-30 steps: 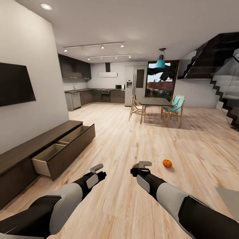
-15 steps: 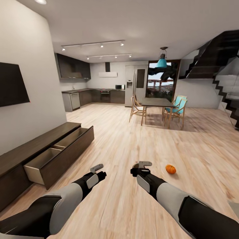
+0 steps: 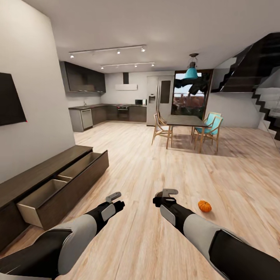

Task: Place each of the two pumpkins and all three candles from the living room inside a cabinet in the living room (use any cabinet), then make sure every cabinet is closed, and position the cauldron so it is next to a table in the living room.

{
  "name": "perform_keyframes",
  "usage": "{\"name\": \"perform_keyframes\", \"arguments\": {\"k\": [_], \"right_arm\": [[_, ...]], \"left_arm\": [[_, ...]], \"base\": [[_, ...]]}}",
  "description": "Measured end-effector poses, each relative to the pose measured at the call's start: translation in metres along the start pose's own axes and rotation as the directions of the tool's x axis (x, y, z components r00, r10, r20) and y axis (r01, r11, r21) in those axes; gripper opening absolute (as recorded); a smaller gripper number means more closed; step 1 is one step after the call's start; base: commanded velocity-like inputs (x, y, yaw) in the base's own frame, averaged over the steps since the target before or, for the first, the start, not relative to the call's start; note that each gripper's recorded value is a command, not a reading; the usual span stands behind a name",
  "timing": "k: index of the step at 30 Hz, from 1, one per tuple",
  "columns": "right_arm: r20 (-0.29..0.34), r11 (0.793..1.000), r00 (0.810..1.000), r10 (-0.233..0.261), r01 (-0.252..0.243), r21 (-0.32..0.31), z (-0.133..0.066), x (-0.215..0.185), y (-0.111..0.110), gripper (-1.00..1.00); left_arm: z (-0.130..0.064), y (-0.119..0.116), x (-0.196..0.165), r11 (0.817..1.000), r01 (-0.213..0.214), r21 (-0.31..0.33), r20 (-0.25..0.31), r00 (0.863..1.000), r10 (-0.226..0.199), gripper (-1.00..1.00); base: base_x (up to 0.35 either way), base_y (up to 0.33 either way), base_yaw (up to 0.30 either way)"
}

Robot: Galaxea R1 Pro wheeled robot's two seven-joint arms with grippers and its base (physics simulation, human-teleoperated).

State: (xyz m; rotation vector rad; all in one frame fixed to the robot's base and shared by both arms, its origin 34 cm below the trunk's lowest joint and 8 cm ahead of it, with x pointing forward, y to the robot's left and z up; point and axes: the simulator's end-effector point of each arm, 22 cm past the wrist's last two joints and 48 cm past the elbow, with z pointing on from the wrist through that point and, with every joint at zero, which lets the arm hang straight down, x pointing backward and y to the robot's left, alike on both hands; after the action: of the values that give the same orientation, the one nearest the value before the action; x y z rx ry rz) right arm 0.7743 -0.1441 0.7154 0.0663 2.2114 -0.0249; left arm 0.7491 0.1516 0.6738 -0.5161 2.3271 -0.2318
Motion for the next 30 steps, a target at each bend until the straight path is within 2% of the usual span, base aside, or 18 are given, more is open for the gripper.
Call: {"name": "perform_keyframes", "arguments": {"k": [17,30], "right_arm": [[0.001,1.0,1.0,0.0,0.0,0.001,0.0,-0.0003,-0.0003,-1.0],[-0.005,1.0,1.0,0.001,-0.001,0.002,0.0024,0.0032,-0.0003,-1.0]], "left_arm": [[0.0,0.0002,0.0001,1.0,0.0,0.0,0.0,1.0,0.0,1.0],[0.0026,0.0015,0.003,1.0,0.0,-0.003,-0.006,1.0,0.0,1.0]], "base": [[0.333,0.0,0.003],[0.322,-0.045,0.113]]}}
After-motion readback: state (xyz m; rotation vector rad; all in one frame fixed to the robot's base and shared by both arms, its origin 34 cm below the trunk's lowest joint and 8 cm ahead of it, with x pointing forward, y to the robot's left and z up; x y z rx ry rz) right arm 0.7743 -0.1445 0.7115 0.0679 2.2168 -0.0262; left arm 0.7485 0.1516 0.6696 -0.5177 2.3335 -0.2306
